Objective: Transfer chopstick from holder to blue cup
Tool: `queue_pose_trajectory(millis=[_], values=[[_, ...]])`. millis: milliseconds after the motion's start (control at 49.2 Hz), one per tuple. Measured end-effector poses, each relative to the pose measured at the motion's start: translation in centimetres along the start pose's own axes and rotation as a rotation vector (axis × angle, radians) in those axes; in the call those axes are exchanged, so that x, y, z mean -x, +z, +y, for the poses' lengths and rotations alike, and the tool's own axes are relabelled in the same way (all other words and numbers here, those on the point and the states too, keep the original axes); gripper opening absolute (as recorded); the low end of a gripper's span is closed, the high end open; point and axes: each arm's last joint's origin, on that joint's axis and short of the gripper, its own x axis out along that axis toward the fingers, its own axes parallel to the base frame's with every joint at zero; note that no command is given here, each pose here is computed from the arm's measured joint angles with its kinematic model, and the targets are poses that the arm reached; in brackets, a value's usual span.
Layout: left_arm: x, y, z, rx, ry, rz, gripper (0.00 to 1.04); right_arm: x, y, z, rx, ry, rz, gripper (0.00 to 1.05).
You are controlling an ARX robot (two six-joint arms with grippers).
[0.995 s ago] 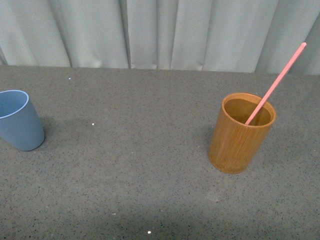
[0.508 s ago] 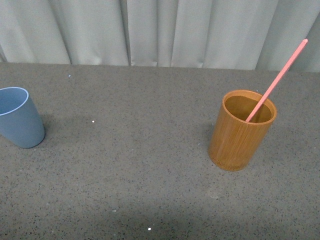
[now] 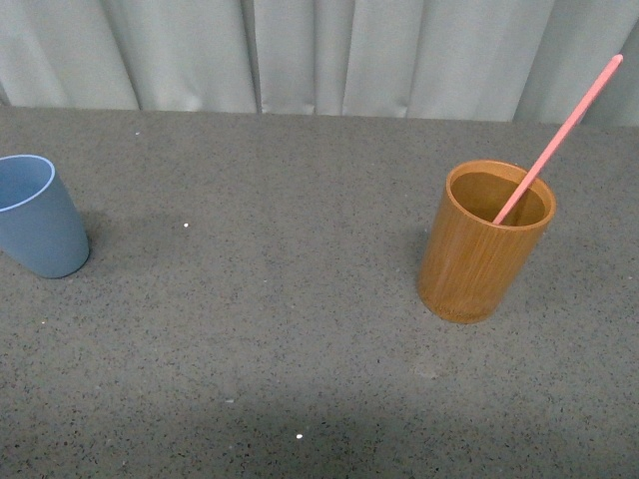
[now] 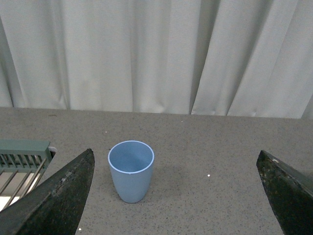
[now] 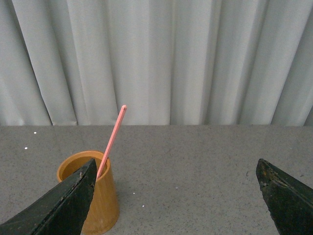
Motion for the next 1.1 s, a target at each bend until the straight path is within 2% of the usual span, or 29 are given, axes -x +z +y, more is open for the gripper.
queue_pose_trajectory(millis=[61, 102, 183, 244, 325, 406, 650, 935, 1097], values=[[0.0, 0.0, 0.0, 0.0, 0.0, 0.0, 0.98, 0.0, 0.0, 0.0, 0.0, 0.0, 0.0, 0.95], [0.0, -0.1, 0.0, 0.066, -0.004, 0.073, 0.98, 0.0, 0.0, 0.0, 0.0, 0.0, 0.0, 0.95], [-0.2, -0.6, -0.1, 0.278, 0.03, 0.287, 0.98, 0.0, 0.0, 0.0, 0.0, 0.0, 0.0, 0.95], [-0.4, -1.2, -0.1, 0.46, 0.07, 0.364, 0.98, 0.0, 0.0, 0.0, 0.0, 0.0, 0.0, 0.95], [-0.9, -1.2, -0.1, 0.676, 0.122, 0.383, 0.98, 0.0, 0.0, 0.0, 0.0, 0.0, 0.0, 0.95], [-2.1, -0.2, 0.0, 0.78, 0.157, 0.357, 0.98, 0.0, 0.0, 0.0, 0.0, 0.0, 0.0, 0.95], [-7.3, 0.6, -0.1, 0.796, 0.252, 0.354, 0.98, 0.0, 0.0, 0.0, 0.0, 0.0, 0.0, 0.95], [-13.7, -1.0, -1.9, 0.734, 0.303, 0.473, 0.98, 0.0, 0.0, 0.0, 0.0, 0.0, 0.0, 0.95], [-15.9, -2.1, -2.1, 0.708, 0.326, 0.527, 0.98, 0.0, 0.0, 0.0, 0.0, 0.0, 0.0, 0.95]])
